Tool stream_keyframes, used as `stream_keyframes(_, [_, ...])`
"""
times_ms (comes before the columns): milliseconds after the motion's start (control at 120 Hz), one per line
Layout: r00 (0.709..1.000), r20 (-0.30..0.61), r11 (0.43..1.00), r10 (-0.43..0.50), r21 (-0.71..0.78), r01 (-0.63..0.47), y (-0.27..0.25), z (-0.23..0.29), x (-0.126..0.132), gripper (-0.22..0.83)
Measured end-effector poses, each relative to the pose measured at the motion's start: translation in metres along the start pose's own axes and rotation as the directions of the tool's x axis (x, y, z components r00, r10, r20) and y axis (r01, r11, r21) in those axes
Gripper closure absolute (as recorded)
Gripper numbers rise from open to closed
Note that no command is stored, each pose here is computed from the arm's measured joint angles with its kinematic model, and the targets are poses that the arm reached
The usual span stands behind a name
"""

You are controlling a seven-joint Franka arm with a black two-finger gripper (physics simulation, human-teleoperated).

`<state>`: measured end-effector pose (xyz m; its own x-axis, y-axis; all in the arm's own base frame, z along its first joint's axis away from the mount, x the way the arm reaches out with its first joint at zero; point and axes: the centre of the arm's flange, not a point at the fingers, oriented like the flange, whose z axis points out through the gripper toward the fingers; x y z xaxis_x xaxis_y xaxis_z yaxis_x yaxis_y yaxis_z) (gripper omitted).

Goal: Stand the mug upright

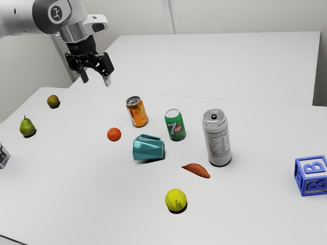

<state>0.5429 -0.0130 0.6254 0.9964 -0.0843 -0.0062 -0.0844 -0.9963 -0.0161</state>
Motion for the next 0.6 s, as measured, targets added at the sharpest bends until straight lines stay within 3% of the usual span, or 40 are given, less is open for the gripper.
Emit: stream_keyframes(600, [0.999,0.028,0.998,-0.032,-0.056,0.034,-0.025,0.022,-0.012,0.02])
